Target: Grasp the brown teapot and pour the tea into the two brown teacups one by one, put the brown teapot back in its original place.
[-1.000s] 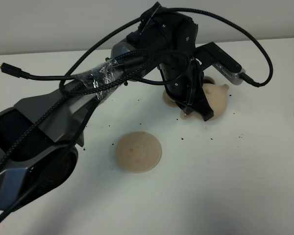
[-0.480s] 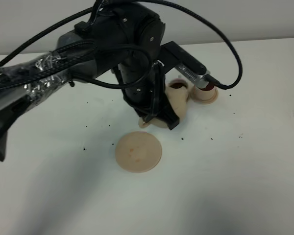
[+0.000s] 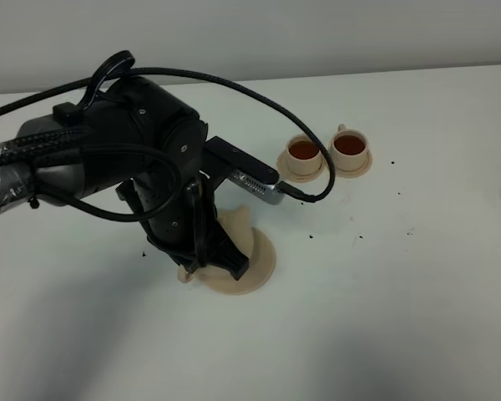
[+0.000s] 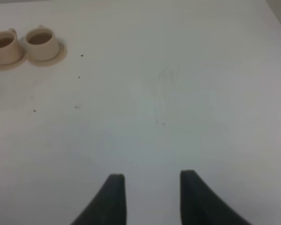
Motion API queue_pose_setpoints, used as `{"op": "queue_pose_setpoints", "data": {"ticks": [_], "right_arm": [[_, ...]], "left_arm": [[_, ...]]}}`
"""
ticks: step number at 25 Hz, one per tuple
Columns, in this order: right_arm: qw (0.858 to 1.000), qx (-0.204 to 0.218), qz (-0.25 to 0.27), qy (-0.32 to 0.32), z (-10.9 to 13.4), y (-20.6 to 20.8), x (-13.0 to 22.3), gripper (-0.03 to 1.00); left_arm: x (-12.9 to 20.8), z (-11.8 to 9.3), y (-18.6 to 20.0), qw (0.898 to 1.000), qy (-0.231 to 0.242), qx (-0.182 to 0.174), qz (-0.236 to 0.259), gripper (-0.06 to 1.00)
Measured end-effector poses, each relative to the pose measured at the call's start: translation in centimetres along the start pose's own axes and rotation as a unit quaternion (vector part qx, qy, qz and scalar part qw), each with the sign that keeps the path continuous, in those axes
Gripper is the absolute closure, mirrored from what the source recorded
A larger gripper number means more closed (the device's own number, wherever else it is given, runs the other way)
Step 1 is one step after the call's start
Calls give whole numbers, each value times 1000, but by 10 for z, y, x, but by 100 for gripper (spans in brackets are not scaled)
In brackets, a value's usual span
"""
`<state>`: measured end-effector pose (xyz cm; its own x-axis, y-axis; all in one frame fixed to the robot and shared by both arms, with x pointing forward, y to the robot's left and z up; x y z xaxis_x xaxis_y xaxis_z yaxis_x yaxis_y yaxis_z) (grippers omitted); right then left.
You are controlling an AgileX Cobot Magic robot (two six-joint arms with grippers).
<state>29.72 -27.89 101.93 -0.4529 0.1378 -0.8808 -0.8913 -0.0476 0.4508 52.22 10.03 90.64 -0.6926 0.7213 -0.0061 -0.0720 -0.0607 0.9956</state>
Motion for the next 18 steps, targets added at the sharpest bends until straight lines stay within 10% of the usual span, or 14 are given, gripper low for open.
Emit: {"op": "queue_pose_setpoints", "data": {"ticks": [18], "right_arm": [[1000, 0, 0, 0, 0, 0, 0, 66]], "left_arm": [[1, -3, -36, 999, 3, -5, -42, 80]]}}
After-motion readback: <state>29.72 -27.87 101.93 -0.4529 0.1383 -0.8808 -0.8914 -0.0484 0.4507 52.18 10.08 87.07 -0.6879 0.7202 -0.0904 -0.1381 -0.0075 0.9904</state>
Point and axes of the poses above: a point on each arm's last joint axis where the gripper is mounted, y pointing back along that axis away from the gripper, z along the wrist's bending axis when the last joint is at zero, x = y × z, the point moved 7 cm from there along -y, pointing out along that axis toward the gripper, and after that the axes turned 9 degrees about -y, right-handed, at the moved point
